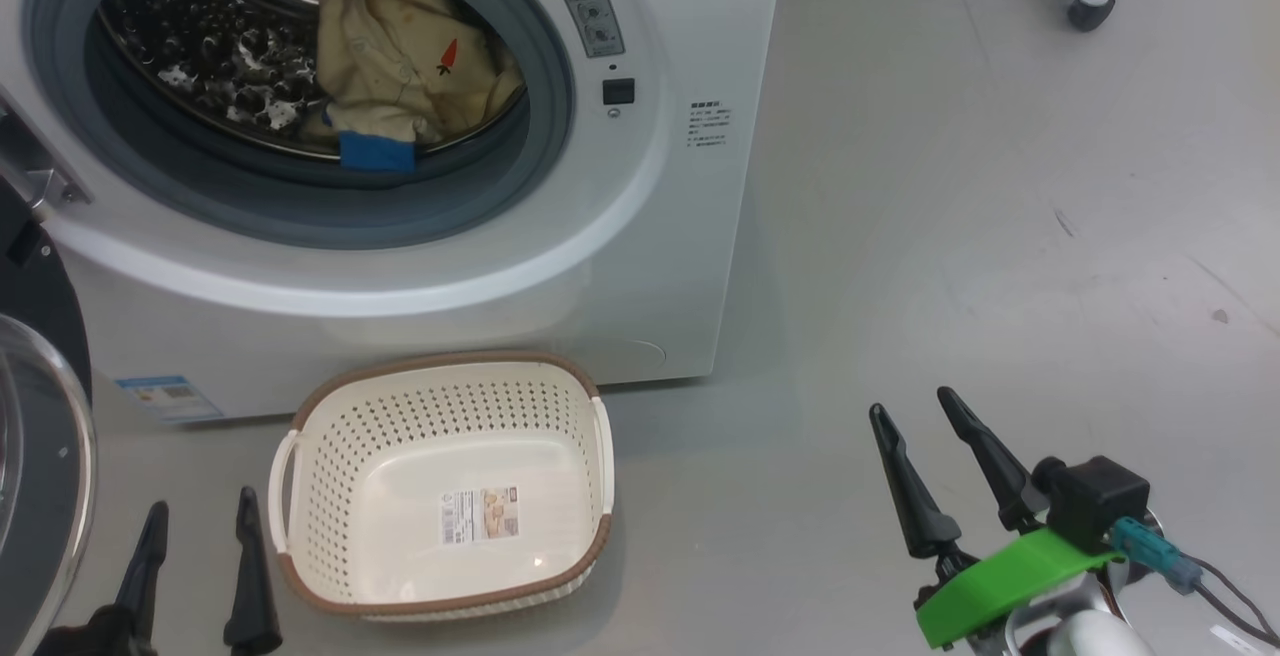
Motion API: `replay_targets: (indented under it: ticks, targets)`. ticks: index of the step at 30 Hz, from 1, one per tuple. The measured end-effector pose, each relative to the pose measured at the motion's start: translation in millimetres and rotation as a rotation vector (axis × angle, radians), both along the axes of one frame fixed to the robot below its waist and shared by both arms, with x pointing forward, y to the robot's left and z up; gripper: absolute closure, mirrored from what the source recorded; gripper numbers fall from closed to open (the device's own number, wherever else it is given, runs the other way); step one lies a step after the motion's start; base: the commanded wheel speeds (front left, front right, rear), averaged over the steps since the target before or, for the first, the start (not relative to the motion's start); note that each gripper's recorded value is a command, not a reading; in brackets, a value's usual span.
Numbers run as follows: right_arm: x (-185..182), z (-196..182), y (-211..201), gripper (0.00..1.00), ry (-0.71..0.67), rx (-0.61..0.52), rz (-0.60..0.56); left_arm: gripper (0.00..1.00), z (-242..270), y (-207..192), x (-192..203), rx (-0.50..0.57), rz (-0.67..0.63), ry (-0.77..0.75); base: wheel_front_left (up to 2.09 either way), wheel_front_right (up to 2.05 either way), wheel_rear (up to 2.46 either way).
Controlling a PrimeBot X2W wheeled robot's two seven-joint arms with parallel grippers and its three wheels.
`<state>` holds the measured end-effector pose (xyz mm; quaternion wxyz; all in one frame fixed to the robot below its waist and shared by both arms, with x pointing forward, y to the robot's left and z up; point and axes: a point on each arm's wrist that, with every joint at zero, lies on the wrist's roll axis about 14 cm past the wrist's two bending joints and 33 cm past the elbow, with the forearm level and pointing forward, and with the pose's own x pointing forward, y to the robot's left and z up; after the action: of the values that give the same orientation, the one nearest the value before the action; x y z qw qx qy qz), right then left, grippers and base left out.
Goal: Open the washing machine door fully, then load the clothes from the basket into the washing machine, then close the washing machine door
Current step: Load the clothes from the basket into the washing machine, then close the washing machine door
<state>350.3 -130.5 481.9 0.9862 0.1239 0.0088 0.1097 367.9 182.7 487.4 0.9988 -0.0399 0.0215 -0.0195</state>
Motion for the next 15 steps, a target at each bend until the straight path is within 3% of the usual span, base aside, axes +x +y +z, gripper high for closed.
replay_targets:
  ticks: [8, 15]
  targets:
    - [1.2, -2.6, 0.2, 0.0, 0.008, 0.0, 0.001, 0.0, -2.6, 0.3, 1.7, -0.002, 0.004, 0.004, -0.12, 0.12, 0.0]
    - [2.1, -1.5, 0.8, 0.0, 0.005, 0.0, 0.003, 0.0, -2.1, 0.9, 3.8, -0.004, 0.01, 0.001, -1.01, 1.01, 0.0]
